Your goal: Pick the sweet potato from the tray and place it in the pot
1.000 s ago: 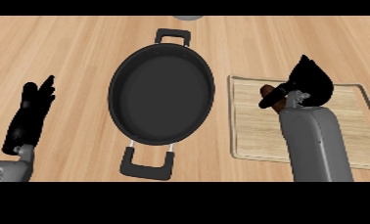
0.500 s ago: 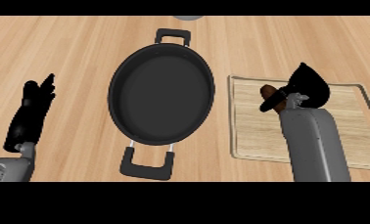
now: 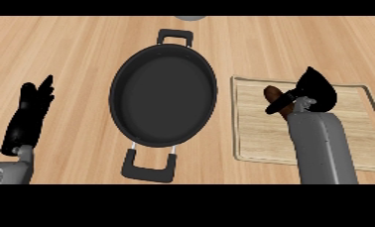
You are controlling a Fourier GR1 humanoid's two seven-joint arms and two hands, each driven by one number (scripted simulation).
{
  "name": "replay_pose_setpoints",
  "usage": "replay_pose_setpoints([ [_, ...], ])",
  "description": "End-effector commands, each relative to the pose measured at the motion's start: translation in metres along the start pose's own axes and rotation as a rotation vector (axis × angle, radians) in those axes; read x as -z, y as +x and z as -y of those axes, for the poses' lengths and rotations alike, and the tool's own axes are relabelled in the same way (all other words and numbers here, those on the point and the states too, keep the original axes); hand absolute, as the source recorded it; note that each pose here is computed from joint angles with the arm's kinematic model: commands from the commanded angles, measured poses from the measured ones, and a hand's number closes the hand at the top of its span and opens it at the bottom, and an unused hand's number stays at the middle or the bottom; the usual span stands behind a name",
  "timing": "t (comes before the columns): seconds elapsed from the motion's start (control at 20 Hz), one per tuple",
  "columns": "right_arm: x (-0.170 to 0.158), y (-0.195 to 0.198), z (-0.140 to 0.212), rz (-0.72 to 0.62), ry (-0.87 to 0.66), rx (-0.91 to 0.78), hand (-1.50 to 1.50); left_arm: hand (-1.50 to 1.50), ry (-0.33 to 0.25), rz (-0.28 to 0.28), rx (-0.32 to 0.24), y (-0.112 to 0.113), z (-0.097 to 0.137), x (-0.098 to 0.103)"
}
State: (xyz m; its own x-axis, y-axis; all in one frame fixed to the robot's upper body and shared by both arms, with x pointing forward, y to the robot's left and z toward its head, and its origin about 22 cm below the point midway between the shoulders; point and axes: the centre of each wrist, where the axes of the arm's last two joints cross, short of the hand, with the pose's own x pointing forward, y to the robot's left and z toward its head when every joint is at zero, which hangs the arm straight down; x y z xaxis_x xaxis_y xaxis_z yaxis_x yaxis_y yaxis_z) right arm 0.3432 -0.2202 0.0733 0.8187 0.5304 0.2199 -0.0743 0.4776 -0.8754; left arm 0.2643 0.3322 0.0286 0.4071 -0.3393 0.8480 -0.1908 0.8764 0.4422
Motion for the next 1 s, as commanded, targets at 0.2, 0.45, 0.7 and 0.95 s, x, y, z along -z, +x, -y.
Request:
replay_pose_setpoints([
  [0.2,-0.003,-0.004,-0.010,-0.053,0.019,0.012,1.50,0.00,-0.029,0.011,0.003,0.005,0.013,-0.006],
  [0.45,0.008,-0.003,-0.026,-0.017,-0.109,-0.085,1.50,0.00,0.010,0.001,0.003,-0.002,0.009,-0.015],
  [0.7,-0.010,0.024,-0.003,0.026,-0.200,-0.114,1.50,0.00,-0.003,0.005,0.010,-0.003,0.009,-0.007],
  [0.95,-0.010,-0.012,-0.005,0.308,-0.141,-0.247,1.50,0.00,0.005,-0.014,-0.018,-0.008,0.002,-0.005],
])
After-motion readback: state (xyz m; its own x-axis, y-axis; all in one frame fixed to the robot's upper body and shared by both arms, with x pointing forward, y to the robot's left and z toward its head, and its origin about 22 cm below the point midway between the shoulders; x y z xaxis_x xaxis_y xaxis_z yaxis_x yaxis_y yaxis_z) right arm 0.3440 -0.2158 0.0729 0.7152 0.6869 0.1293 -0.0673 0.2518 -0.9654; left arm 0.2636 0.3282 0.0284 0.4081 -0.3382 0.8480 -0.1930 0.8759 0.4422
